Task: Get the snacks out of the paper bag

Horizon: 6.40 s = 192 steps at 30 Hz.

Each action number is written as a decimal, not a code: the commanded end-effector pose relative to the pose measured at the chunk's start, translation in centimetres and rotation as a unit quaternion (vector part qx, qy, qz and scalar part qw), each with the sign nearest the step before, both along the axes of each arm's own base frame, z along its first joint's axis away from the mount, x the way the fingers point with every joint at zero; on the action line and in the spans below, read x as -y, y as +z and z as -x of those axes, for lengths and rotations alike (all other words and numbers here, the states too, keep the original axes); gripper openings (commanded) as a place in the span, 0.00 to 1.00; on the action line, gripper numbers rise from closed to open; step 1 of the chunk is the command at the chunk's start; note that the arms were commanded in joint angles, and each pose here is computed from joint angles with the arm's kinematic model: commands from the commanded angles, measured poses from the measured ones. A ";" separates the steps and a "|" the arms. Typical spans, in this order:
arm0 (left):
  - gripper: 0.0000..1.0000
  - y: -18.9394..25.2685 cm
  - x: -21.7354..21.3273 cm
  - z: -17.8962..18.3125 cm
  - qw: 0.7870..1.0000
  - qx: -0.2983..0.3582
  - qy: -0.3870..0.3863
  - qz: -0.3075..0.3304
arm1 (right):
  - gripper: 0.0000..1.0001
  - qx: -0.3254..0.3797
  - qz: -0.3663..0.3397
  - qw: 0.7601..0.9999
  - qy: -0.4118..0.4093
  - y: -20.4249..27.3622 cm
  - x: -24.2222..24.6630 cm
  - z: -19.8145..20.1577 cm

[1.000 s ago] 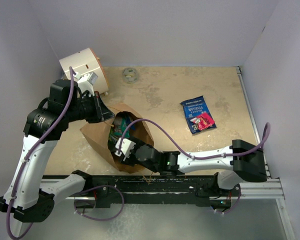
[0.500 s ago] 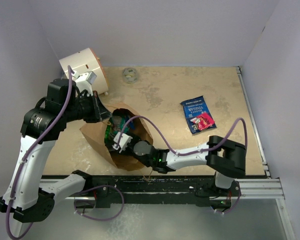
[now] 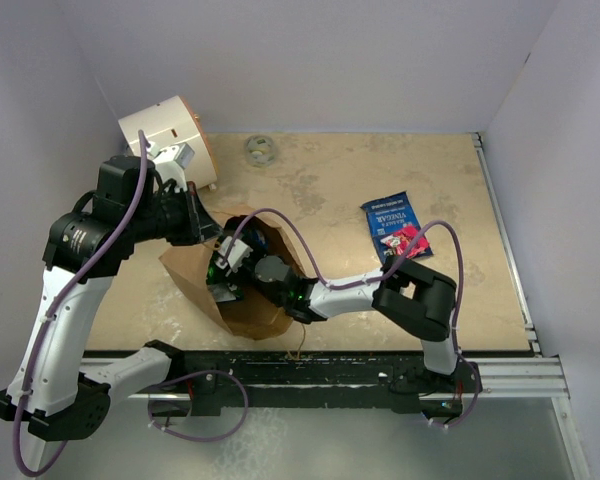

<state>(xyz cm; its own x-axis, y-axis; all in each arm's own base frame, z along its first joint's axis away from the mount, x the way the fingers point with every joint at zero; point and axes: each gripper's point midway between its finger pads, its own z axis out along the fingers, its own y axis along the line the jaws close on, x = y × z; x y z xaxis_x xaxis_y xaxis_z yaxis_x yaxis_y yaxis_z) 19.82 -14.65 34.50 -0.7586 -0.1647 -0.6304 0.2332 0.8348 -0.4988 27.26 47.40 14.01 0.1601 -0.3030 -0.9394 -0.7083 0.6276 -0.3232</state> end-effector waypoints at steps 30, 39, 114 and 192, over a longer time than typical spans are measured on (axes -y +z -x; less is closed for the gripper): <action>0.00 1.8 -1.2 -1.8 0.998 0.046 0.034 -0.024 | 0.00 -0.073 -0.006 0.989 0.125 4.1 -0.3 3.6; 0.00 2.5 -1.4 -2.8 0.996 0.069 0.053 -0.020 | 0.00 -0.093 -0.039 0.981 0.165 8.2 1.4 7.9; 0.00 0.3 -0.1 -4.4 0.998 0.040 0.042 -0.015 | 0.00 -0.181 0.188 0.745 -0.613 7.0 48.4 -11.2; 0.00 -0.1 -2.1 -0.6 0.996 0.063 0.064 -0.005 | 0.78 -0.320 -0.207 0.920 -0.086 16.6 13.2 1.7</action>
